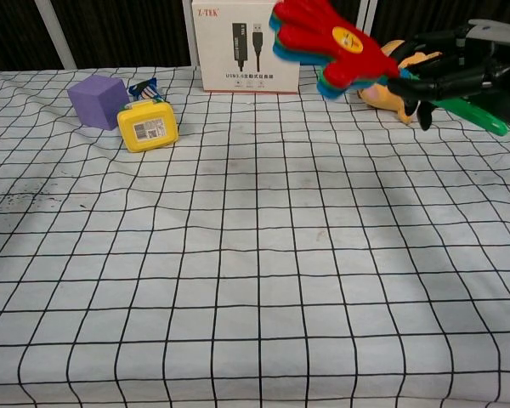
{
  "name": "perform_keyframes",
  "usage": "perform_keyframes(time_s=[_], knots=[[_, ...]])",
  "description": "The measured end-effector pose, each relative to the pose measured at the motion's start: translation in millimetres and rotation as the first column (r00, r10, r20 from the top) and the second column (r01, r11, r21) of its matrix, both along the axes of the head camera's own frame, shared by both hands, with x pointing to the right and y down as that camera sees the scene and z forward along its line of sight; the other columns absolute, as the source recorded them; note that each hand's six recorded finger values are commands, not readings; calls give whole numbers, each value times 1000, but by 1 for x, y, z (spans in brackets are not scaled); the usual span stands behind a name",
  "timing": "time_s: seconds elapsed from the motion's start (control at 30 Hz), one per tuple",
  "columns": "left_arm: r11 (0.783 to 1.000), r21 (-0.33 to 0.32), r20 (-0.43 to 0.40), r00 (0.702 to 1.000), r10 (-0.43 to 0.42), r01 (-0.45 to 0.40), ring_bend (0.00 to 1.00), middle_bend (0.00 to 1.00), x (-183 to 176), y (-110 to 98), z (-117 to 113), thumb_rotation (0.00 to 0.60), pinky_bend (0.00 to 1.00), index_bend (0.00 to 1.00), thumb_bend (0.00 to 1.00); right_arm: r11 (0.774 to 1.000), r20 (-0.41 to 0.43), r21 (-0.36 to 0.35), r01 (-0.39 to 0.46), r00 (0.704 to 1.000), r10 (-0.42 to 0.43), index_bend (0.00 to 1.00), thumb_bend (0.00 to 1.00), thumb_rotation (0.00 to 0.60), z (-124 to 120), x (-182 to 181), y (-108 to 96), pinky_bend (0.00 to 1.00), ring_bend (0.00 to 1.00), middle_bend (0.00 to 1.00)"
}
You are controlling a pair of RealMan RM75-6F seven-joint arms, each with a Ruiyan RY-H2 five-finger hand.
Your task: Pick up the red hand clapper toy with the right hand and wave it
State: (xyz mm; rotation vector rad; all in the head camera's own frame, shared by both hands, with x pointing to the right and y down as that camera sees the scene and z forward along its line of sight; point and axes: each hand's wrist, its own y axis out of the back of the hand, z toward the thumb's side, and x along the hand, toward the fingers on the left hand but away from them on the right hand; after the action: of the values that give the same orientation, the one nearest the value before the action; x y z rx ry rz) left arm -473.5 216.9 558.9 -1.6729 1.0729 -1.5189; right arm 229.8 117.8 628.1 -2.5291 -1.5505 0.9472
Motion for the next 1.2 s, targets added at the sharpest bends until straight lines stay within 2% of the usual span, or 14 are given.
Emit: perform_keyframes(time_s=[0.13,0.23,0.27,0.37,0.43,0.47,0.53,0.63,0.7,0.8,0.9,1.0,1.1,1.2], knots=[[1000,-3,-1,1000,1,-1,0,0,0,1,0,600,30,0,0,994,-237,24,109,966,-100,899,948,600,9,12,2,637,575,684],[1000,-3,-1,1000,2,-2,0,0,1,1,0,600,30,0,0,982,-412,33,187,897,-157,900,947,600,14,21,3,637,575,684],[1000,-4,-1,1000,2,-2,0,0,1,1,0,600,30,0,0,976,-475,35,214,863,-172,900,947,600,16,25,2,637,575,684],[1000,-5,1,1000,3,-3,0,0,1,1,1,600,30,0,0,968,-588,36,250,788,-182,900,947,600,17,34,1,637,576,685],[1000,-5,2,1000,4,-4,0,0,1,1,1,600,30,0,0,966,-613,36,254,769,-180,901,947,600,16,36,0,637,577,686],[1000,-5,2,1000,4,-4,0,0,1,1,1,600,30,0,0,968,-613,36,247,771,-174,902,947,600,15,35,0,638,578,687],[1000,-5,1,1000,3,-3,0,0,1,1,1,600,30,0,0,975,-588,39,218,794,-154,903,946,600,12,34,-1,639,580,688],[1000,-5,-1,1000,3,-3,0,0,1,1,0,600,29,0,0,991,-486,45,129,869,-91,906,947,600,4,28,-4,642,587,694],[1000,-3,-4,1000,1,-1,0,0,1,1,0,600,29,0,0,998,-375,40,46,927,-28,907,947,600,-4,21,-6,643,589,696],[1000,-3,-7,1000,0,0,0,0,1,1,0,600,30,0,0,997,-177,3,-82,981,82,907,947,600,-18,11,-10,645,589,696],[1000,-5,-10,1000,0,0,0,0,2,1,0,600,30,0,0,979,33,-62,-192,980,194,907,947,600,-35,1,-14,646,589,697],[1000,-6,-11,1000,-2,2,0,0,2,1,0,600,30,0,0,958,207,-133,-256,938,279,907,947,600,-51,-6,-18,646,589,697],[1000,-6,-9,1000,0,0,0,0,2,1,0,600,29,0,0,947,285,-174,-270,907,311,909,946,600,-59,-8,-19,646,590,698],[1000,-1,-2,1000,2,-2,0,0,1,1,0,600,29,0,0,949,260,-168,-265,917,302,909,942,600,-56,-3,-18,646,590,698]])
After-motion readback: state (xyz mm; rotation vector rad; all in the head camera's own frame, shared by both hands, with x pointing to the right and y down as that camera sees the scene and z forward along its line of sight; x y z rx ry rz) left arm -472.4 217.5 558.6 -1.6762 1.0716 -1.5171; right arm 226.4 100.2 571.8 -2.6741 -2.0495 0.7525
